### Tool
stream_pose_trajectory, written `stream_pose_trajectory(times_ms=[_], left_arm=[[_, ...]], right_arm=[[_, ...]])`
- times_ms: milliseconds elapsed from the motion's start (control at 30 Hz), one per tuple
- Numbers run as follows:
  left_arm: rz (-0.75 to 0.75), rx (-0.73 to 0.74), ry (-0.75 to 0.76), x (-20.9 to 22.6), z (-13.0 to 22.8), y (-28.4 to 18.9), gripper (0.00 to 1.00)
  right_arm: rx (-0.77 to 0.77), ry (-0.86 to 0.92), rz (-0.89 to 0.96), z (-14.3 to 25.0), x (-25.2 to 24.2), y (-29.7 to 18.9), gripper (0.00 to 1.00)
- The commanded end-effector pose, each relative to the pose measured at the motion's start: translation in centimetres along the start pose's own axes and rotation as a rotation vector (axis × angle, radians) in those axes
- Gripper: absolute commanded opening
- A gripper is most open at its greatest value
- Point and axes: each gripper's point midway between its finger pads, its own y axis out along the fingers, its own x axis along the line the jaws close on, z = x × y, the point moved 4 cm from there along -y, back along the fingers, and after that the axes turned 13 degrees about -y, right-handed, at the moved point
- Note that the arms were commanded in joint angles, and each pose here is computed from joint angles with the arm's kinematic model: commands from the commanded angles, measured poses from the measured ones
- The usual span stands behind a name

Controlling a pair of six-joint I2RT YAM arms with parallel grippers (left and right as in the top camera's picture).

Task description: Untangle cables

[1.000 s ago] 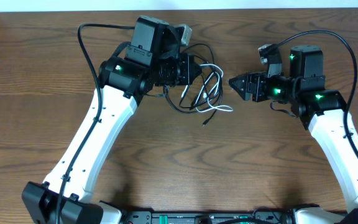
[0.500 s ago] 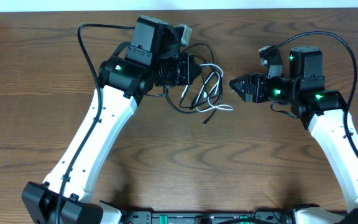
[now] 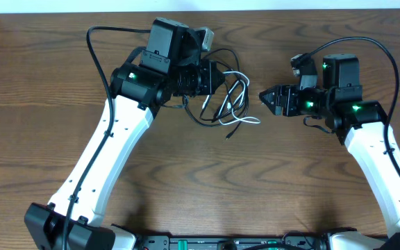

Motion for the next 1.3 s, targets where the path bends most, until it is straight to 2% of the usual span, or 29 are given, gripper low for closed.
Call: stream_pose_trajectory(times_ms=[0,100,133,167,233,267,333,500,600,633,700,767,800,933,1000,1100,1267], left_arm=[[-0.021,0.007,-0.018,0.6,0.4,0.3,0.09],[-0.026,0.014,-0.023,0.9,0.5,0.4,0.09],[-0.027,0.014,-0.023,0.9,0.5,0.4,0.14],[-0.028,0.015,-0.024,0.9,0.6,0.4,0.22],[-0.028,0.015,-0.024,0.9,0.6,0.4,0.21],[-0.027,0.015,-0.024,0.9,0.6,0.4,0.08],[-0.028,0.015,-0.024,0.9,0.6,0.4,0.07],[-0.035,0.027,-0.006,1.0,0.8,0.4,0.07],[-0.048,0.046,0.003,1.5,1.3,0.6,0.08],[-0.052,0.05,0.0,1.7,1.4,0.7,0.11],[-0.058,0.059,-0.005,2.0,1.6,1.0,0.17],[-0.067,0.072,-0.014,2.4,1.8,1.4,0.17],[-0.071,0.077,-0.017,2.6,1.9,1.5,0.22],[-0.08,0.09,-0.025,2.9,2.0,2.0,0.22],[-0.082,0.092,-0.027,3.1,1.9,2.2,0.22],[-0.119,0.071,-0.027,3.6,1.7,2.2,0.23],[-0.15,0.041,-0.037,4.4,1.0,1.9,0.27]], right_arm=[[-0.003,-0.019,0.014,-0.3,-0.1,-0.1,0.69],[-0.003,-0.019,0.014,-0.3,-0.1,-0.1,0.69],[-0.003,-0.019,0.014,-0.3,-0.1,-0.1,0.69],[-0.003,-0.019,0.014,-0.3,-0.1,-0.1,0.69],[-0.001,-0.018,0.014,-0.3,-0.1,-0.1,0.69],[-0.001,-0.018,0.014,-0.3,-0.1,-0.1,0.69],[-0.001,-0.018,0.014,-0.3,-0.1,-0.1,0.69],[0.0,-0.017,0.02,-0.3,-0.2,-0.1,0.69],[0.018,0.031,0.099,0.2,-1.3,-0.2,0.67],[0.032,0.06,0.121,0.5,-1.6,-0.2,0.67],[0.066,0.082,0.133,1.2,-2.0,0.0,0.68],[0.124,0.12,0.145,2.5,-2.6,0.3,0.67],[0.147,0.137,0.146,2.9,-2.8,0.4,0.67],[0.256,0.21,0.124,5.2,-2.9,1.4,0.67],[0.314,0.168,0.063,6.2,-2.1,2.1,0.66],[0.38,-0.007,-0.067,7.4,-0.3,3.4,0.67],[0.422,-0.213,-0.147,8.5,1.4,5.4,0.71]])
